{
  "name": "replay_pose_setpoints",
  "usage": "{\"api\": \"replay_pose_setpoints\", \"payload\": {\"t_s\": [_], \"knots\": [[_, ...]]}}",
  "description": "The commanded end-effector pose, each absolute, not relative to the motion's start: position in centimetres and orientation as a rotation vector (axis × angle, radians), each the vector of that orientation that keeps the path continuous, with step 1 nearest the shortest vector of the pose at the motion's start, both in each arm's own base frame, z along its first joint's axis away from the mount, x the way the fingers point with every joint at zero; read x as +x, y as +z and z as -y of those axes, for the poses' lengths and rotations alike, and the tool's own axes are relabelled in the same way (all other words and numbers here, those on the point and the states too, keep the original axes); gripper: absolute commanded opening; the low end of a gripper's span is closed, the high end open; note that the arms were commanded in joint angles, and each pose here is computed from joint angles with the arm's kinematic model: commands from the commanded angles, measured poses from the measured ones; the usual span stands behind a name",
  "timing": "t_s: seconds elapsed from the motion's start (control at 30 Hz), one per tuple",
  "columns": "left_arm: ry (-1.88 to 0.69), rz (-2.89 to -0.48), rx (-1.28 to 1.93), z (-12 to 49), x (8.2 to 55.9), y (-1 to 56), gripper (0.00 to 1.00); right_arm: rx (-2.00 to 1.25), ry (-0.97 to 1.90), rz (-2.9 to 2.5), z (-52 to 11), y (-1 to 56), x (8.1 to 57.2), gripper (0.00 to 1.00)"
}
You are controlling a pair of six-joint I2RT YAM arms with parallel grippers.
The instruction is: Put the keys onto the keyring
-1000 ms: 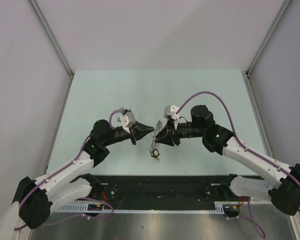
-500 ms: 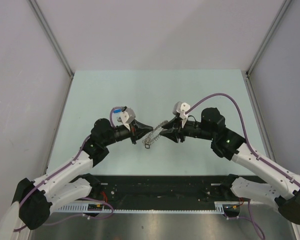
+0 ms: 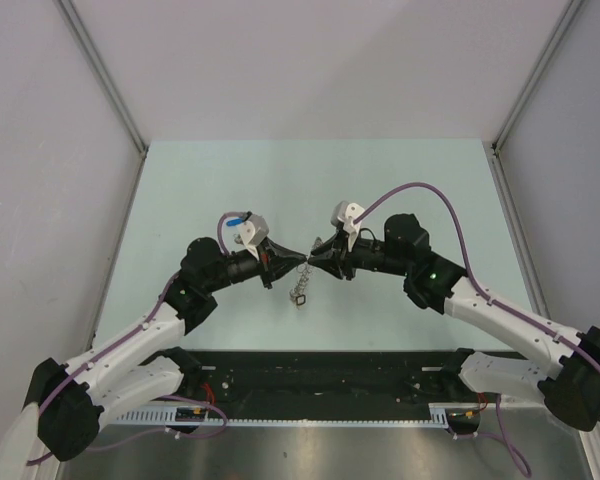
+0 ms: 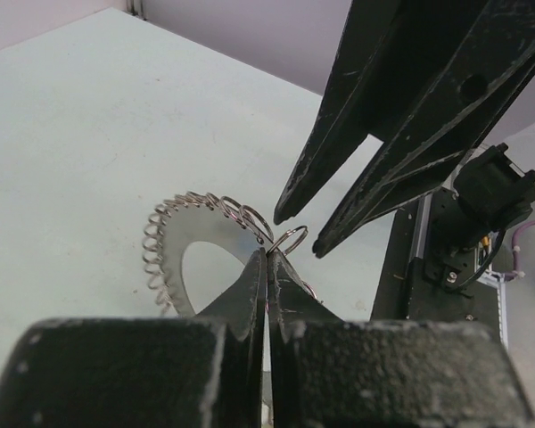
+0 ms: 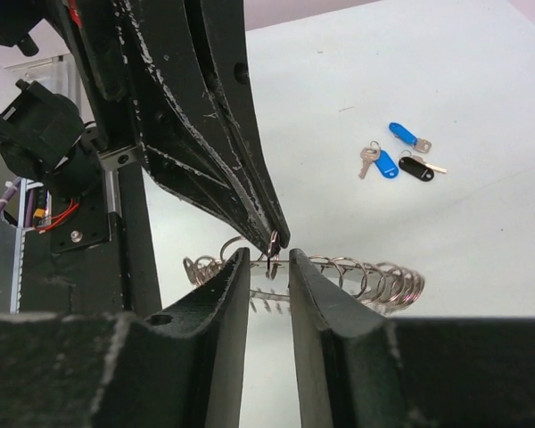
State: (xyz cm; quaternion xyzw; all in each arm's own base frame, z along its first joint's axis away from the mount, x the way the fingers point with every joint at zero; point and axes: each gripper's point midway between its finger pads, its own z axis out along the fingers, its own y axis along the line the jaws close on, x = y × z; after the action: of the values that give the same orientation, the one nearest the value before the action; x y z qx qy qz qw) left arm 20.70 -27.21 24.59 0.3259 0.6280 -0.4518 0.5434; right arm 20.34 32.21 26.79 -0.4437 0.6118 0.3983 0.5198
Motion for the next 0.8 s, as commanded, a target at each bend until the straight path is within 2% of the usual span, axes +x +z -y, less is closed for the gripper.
{"api": "replay_pose_setpoints", "payload": {"t_s": [0.0,0.1,0.17,0.2,0.23,0.43,0.57,0.6,0.77], "knots": [[-1.095,-1.384,0.734,27.2,20.6,28.1,0.00,-1.022,0.970,-1.424,-32.9,27.6,20.7,0.26],[-1.102,-1.379,0.728,27.2,20.6,28.3,0.00,-1.019,0.966,-1.427,-32.9,27.3,21.0,0.21],[-1.107,-1.379,0.726,27.3,20.5,28.3,0.00,-1.026,0.971,-1.425,-33.0,27.2,20.8,0.13],[-1.108,-1.378,0.725,27.2,20.5,28.3,0.00,-1.030,0.974,-1.428,-33.0,27.1,20.8,0.09],[-1.108,-1.379,0.723,27.2,20.5,28.4,0.00,-1.037,0.973,-1.424,-33.0,27.1,20.7,0.00],[-1.053,-1.377,0.795,26.9,20.3,27.7,0.02,-1.080,0.990,-1.372,-32.3,28.2,19.7,0.00],[-1.003,-1.358,0.967,26.7,19.2,27.2,0.20,-1.163,0.980,-1.359,-31.9,28.7,19.2,0.00],[-1.002,-1.338,0.997,26.7,19.0,28.1,0.27,-1.191,0.984,-1.377,-31.7,28.4,18.8,0.00],[-0.968,-1.347,1.247,26.6,17.9,26.5,0.39,-1.290,0.970,-1.402,-31.4,27.9,18.0,0.00]]}}
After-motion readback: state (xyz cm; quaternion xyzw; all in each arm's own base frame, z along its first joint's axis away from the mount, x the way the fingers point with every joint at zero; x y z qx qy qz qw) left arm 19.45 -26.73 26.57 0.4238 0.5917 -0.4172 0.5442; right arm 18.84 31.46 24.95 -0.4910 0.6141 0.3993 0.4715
